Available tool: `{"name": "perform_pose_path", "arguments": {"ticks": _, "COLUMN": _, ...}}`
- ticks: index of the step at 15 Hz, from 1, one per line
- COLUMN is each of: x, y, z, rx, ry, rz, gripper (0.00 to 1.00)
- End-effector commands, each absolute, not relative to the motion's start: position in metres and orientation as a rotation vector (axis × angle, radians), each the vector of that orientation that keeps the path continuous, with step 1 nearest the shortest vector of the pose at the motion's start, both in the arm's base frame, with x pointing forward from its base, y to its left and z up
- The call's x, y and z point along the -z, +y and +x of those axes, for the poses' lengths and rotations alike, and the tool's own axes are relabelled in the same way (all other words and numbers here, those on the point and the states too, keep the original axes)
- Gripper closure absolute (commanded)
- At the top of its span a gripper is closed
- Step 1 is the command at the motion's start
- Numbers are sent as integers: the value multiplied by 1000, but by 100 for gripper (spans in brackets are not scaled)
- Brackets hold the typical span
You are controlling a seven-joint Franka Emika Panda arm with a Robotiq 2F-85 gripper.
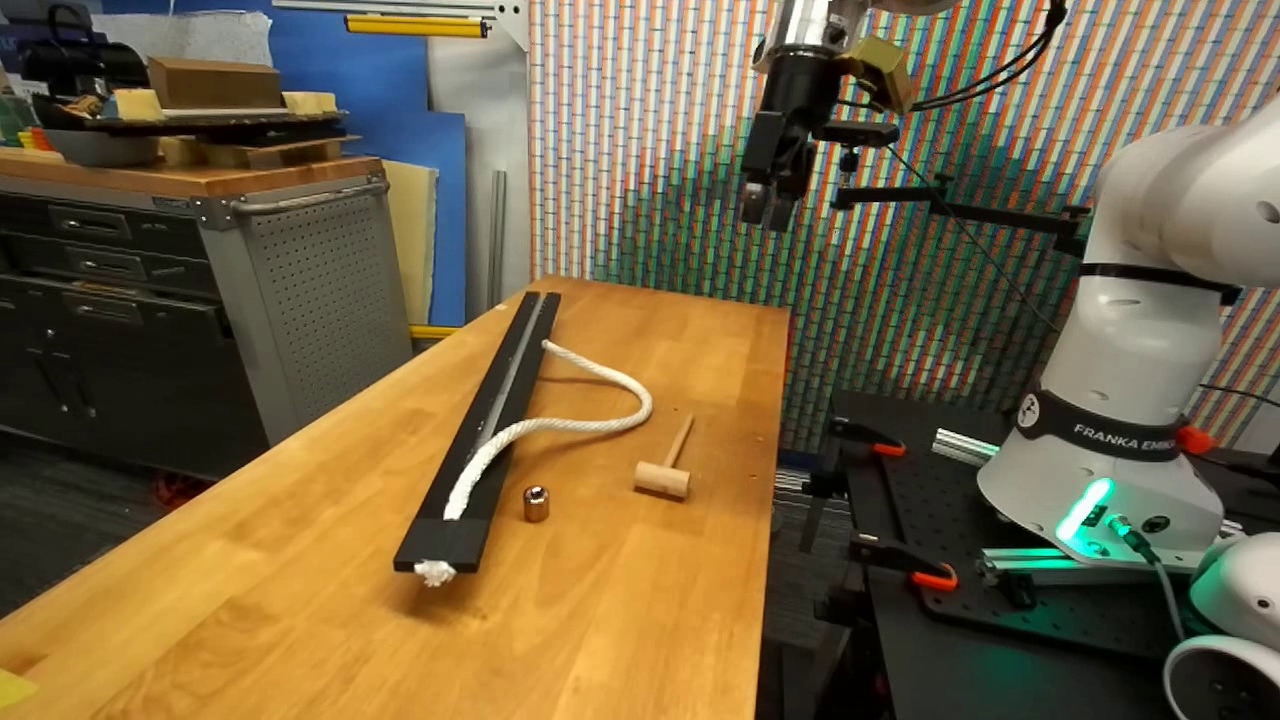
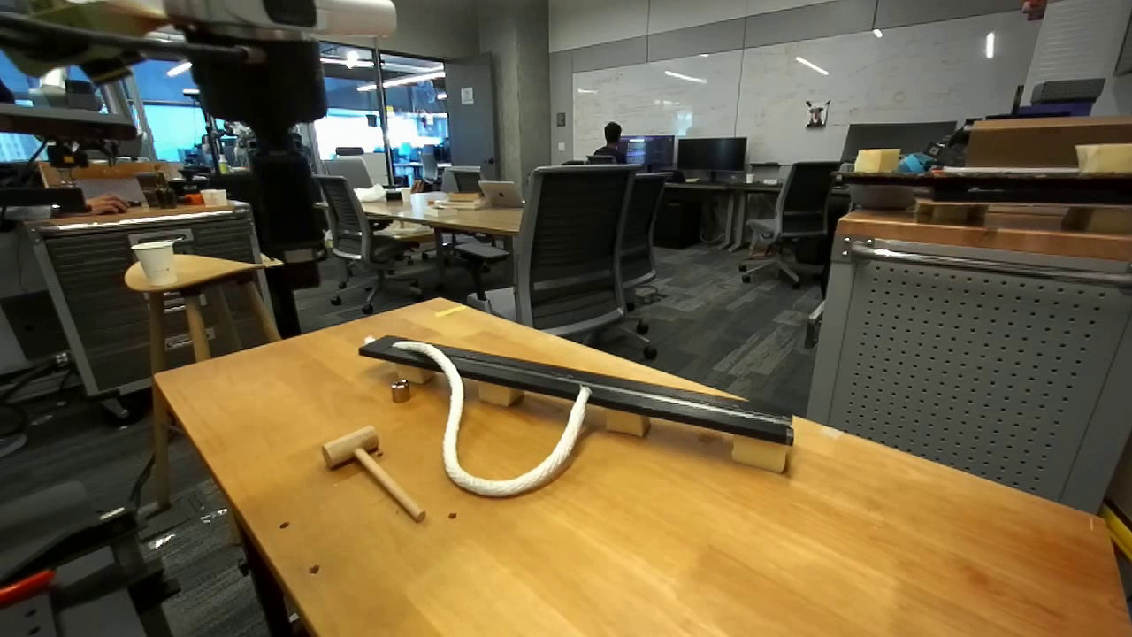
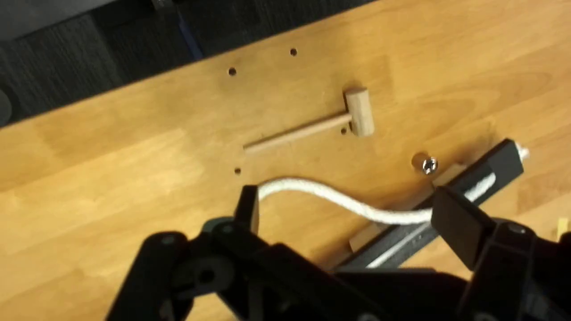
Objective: Lay the rope on top of the black board
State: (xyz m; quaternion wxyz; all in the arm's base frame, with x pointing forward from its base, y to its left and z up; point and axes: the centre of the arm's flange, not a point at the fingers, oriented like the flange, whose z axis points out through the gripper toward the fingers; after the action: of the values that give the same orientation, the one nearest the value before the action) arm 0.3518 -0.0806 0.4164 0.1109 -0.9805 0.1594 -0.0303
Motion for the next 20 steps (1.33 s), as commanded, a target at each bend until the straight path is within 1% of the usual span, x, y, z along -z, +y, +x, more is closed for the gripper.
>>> {"name": "perform_pose_path", "arguments": {"ticks": 1, "x": -400, "y": -73, "z": 420, "rx": 259, "ry": 437, "rz": -2890, "gripper": 0}}
{"name": "perform_pose_path", "arguments": {"ticks": 4, "x": -375, "y": -62, "z": 466, "rx": 341, "ry": 378, "rz": -2916, "gripper": 0}}
{"name": "perform_pose_path", "arguments": {"ticks": 8, "x": -338, "y": -53, "z": 518, "rx": 304, "ry": 231, "rz": -2986, "gripper": 0}}
{"name": "perform_pose_path", "arguments": {"ticks": 12, "x": -312, "y": -59, "z": 567, "rx": 359, "ry": 87, "rz": -3029, "gripper": 0}}
{"name": "perform_pose_path", "arguments": {"ticks": 16, "x": -287, "y": -83, "z": 606, "rx": 368, "ry": 10, "rz": -3072, "gripper": 0}}
{"name": "perform_pose_path", "arguments": {"ticks": 20, "x": -258, "y": -115, "z": 625, "rx": 339, "ry": 24, "rz": -3095, "gripper": 0}}
